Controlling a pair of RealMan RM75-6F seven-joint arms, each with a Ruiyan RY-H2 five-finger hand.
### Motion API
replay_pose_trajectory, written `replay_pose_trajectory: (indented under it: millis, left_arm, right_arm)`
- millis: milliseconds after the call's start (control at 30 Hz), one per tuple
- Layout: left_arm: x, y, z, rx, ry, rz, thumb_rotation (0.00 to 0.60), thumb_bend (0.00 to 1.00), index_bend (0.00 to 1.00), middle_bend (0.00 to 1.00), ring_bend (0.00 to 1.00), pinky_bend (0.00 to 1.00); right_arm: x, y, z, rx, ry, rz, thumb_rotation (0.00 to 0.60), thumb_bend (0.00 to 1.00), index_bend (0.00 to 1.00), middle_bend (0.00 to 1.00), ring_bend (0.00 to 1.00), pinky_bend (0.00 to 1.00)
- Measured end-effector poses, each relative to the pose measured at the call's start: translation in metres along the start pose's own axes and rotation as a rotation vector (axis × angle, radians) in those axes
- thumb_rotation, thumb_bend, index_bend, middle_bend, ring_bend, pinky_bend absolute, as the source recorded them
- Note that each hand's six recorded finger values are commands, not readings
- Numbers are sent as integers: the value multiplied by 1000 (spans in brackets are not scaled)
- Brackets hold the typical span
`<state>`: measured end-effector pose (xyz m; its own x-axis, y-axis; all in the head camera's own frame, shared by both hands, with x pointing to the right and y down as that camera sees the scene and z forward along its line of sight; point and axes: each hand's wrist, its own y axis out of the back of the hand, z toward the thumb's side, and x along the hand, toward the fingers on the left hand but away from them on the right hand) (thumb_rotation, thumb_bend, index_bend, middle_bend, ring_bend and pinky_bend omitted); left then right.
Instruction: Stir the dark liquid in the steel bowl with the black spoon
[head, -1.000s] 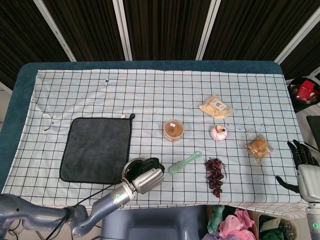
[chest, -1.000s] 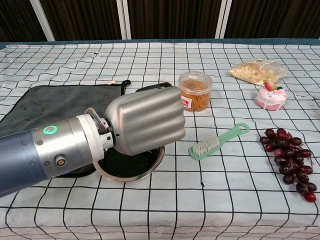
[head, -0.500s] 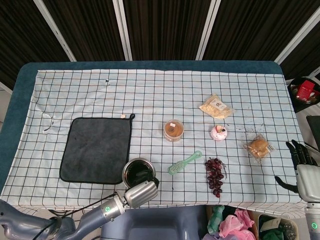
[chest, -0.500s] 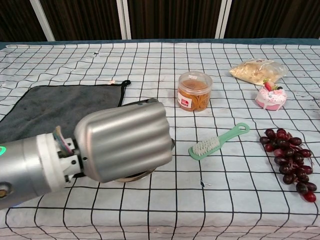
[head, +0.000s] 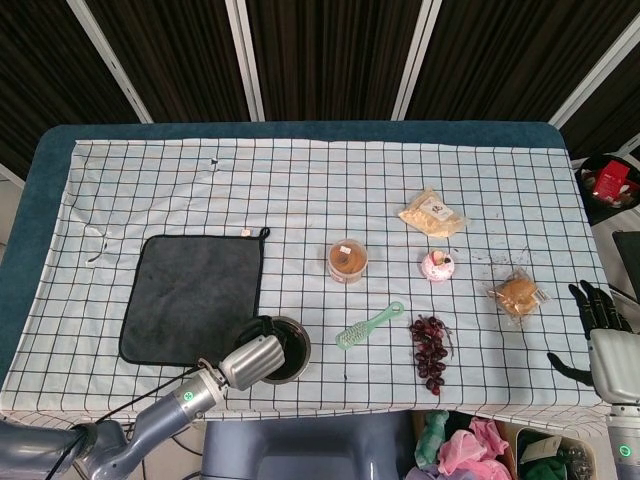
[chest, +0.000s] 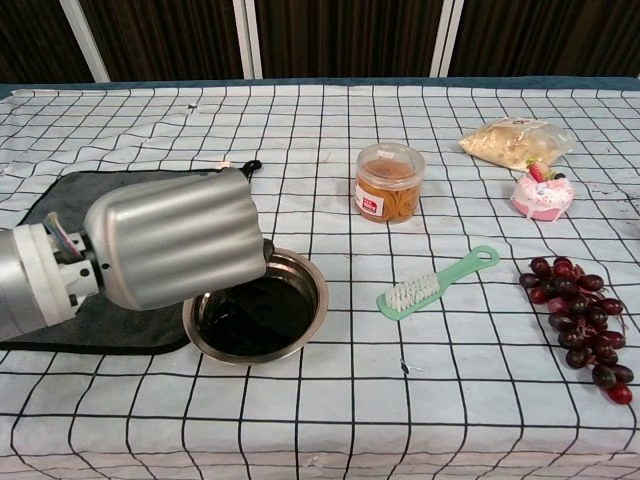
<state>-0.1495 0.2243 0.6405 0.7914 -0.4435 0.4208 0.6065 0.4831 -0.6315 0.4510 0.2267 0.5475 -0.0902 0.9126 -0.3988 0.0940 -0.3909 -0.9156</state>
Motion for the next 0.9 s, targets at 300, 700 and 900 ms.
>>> replay_pose_trajectory:
  millis: [300,700,900]
  left_arm:
    - [30,9,3,33,21,42,600,483,688,935,852,756]
    - [57,45,15,24,34,122,600,483,688,935,852,756]
    - [52,58,18,-16,24,151,600,483,689,935,852,756]
  right_arm:
    - [0,-1,0,-1,0,2,600,113,21,7,37,219]
    - [0,4,-2,-12,-2,-11,600,113,21,7,37,219]
    - [1,4,-2,-13,-1,-12,600,113,21,7,37,219]
